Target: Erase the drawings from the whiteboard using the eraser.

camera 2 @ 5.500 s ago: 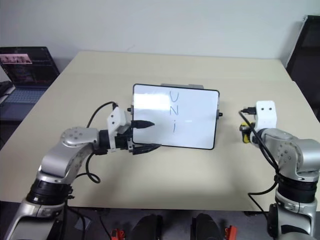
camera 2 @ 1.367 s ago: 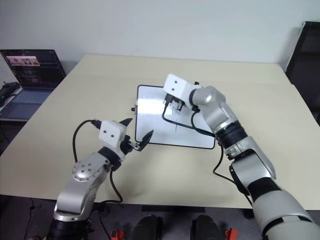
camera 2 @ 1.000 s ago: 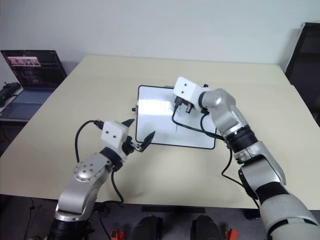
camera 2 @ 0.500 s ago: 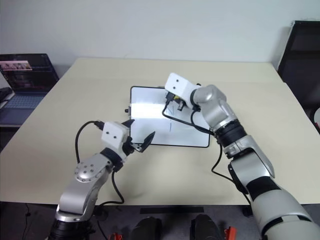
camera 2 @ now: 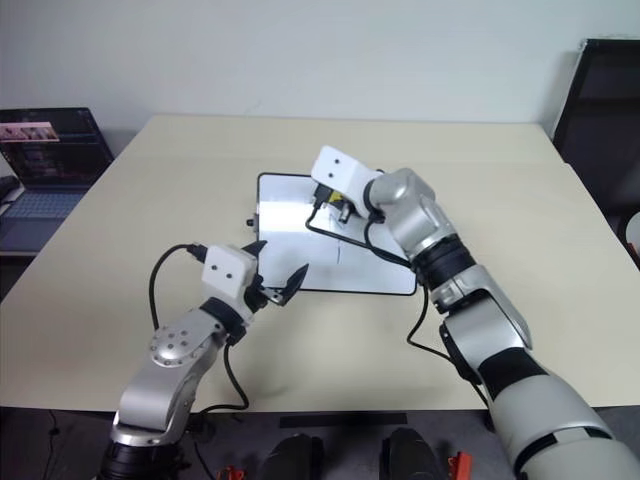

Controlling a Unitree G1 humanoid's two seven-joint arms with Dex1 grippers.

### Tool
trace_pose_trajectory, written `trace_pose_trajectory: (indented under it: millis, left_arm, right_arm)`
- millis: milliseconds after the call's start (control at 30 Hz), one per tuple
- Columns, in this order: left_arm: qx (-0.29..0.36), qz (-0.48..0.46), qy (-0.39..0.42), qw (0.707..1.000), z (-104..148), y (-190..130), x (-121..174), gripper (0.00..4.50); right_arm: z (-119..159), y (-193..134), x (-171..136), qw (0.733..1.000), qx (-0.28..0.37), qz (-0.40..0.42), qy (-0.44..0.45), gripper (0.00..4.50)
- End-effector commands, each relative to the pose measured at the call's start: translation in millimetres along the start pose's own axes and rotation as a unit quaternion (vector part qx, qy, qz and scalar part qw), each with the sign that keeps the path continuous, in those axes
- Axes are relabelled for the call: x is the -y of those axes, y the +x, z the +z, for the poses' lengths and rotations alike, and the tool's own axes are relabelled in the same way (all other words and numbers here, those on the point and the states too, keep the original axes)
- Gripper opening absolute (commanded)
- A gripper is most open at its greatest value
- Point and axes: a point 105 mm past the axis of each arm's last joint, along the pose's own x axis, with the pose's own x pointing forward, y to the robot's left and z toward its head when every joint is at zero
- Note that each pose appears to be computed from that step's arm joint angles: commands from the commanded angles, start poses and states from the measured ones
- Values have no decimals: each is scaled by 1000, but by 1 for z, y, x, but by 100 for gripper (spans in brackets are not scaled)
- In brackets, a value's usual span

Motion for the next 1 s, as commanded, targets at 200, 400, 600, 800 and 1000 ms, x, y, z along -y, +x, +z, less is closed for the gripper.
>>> trace_pose_trajectory:
  millis: [200,400,600,800,1000]
  left_arm:
    - [26,1,11,1000,13,0,1,450]
    - [27,2,10,1000,13,0,1,450]
    - [27,0,10,1000,13,0,2,450]
    - [28,-3,10,1000,14,2,2,450]
    - [29,-4,11,1000,14,2,2,450]
  right_arm:
    - [26,7,5,999,26,-7,-19,108]
    - [37,10,6,999,38,-10,-24,108]
    - [24,8,13,999,25,-17,-25,108]
    - [0,1,20,999,0,-23,-23,108]
    - [-23,-8,25,999,-25,-28,-20,108]
